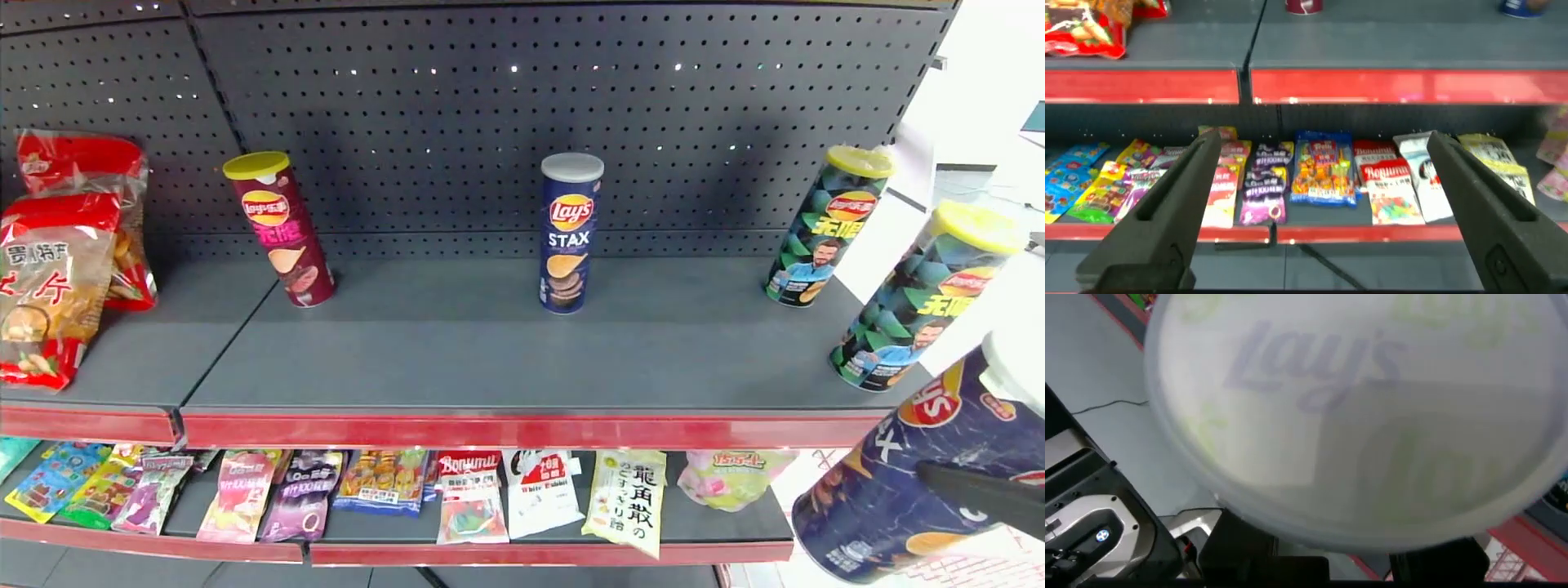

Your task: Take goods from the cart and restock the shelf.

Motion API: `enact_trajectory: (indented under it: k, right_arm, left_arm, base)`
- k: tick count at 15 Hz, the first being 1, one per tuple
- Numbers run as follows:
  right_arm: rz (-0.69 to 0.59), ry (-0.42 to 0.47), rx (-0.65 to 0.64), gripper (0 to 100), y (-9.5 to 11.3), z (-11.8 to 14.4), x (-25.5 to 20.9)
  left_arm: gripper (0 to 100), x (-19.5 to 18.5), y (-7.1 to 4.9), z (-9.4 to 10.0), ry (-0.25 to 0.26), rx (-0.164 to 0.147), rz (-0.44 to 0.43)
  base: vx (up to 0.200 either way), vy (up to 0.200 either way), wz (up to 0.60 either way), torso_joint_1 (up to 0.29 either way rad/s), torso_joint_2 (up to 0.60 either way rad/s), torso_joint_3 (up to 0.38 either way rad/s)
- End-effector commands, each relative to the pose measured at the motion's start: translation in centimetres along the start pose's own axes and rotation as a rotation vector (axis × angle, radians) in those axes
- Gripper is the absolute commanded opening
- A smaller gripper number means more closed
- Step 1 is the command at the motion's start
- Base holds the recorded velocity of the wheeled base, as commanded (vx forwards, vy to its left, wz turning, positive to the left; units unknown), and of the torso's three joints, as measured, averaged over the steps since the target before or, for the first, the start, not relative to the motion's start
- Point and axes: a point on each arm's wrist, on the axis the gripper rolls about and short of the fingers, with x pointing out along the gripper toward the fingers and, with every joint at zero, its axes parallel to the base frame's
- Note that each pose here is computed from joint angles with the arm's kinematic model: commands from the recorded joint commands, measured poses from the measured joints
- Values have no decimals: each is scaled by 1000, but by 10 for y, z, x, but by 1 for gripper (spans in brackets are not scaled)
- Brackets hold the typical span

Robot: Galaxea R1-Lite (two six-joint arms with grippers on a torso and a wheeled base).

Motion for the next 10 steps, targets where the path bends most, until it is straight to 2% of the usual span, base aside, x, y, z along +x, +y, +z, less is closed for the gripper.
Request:
enact_trajectory:
  k: [1,7,10]
  right_arm:
    - [13,0,-4,0,1,0,1]
    - [35,-3,-11,0,3,1,2]
    - [45,-7,-13,0,4,0,1]
  left_arm:
    - [100,0,0,0,0,0,0]
    - [100,0,0,0,1,0,0]
    - [100,0,0,0,3,-2,0]
  base:
    - [200,0,0,12,-7,2]
    - [200,0,0,6,2,2]
    - [0,0,0,0,0,0]
